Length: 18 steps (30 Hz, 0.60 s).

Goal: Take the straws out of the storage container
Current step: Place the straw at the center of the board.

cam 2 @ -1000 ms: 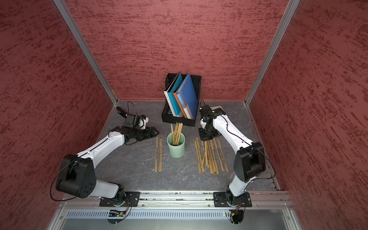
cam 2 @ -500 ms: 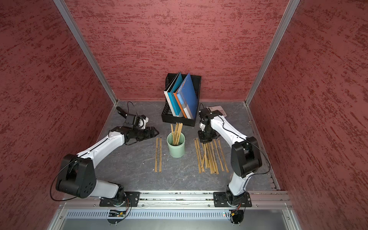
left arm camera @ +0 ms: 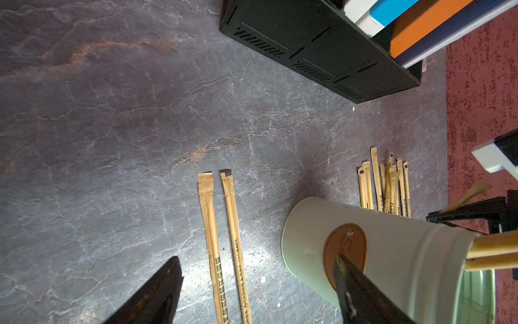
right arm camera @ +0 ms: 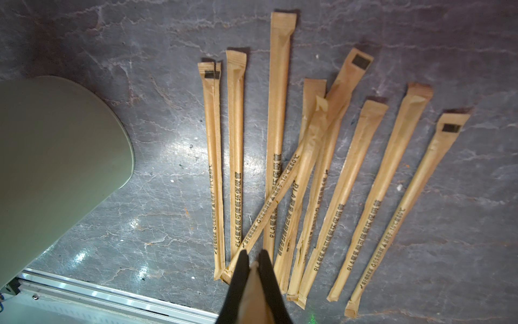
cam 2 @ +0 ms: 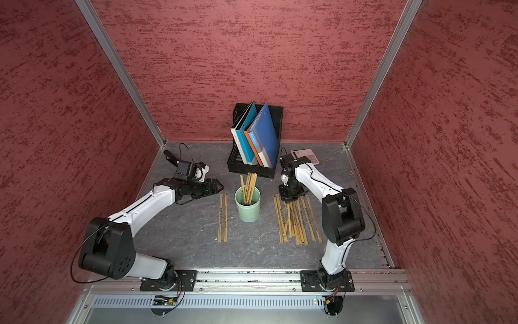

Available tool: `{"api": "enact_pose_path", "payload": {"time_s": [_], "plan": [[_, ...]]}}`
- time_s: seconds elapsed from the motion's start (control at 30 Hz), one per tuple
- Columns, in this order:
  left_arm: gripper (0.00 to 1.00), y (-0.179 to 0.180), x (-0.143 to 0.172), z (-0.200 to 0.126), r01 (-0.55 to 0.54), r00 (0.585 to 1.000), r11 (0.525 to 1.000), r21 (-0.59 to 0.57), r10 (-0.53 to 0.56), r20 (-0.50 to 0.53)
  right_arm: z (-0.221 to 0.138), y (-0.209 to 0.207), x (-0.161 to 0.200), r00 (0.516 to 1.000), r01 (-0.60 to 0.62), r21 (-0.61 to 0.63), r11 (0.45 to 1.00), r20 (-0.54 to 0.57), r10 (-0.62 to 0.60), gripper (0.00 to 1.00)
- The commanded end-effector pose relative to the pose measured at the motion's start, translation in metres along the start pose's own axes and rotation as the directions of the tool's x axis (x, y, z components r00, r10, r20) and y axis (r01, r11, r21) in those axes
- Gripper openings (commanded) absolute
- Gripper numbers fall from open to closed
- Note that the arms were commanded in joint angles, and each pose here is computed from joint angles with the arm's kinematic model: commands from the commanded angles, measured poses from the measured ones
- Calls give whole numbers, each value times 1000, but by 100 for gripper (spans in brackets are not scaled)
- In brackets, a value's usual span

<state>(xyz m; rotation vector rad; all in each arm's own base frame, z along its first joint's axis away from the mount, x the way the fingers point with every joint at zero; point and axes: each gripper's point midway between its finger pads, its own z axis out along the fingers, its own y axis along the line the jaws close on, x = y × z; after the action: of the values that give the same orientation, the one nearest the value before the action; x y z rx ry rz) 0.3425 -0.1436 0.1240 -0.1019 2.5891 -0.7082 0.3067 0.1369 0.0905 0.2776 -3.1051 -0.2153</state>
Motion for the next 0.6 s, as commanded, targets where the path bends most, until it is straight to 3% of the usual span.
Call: {"api": "enact_pose_path", "payload": {"time_s": [0.0, 0.57], "plan": [[85, 7, 3, 1, -11, 1000, 1000, -24, 10, -7, 7, -6, -5, 1000, -9, 11, 1000, 8, 9, 4], [85, 8, 4, 0, -13, 1000, 1000, -28, 13, -9, 10, -12, -9, 1000, -24, 34, 999, 14, 24, 13]]}}
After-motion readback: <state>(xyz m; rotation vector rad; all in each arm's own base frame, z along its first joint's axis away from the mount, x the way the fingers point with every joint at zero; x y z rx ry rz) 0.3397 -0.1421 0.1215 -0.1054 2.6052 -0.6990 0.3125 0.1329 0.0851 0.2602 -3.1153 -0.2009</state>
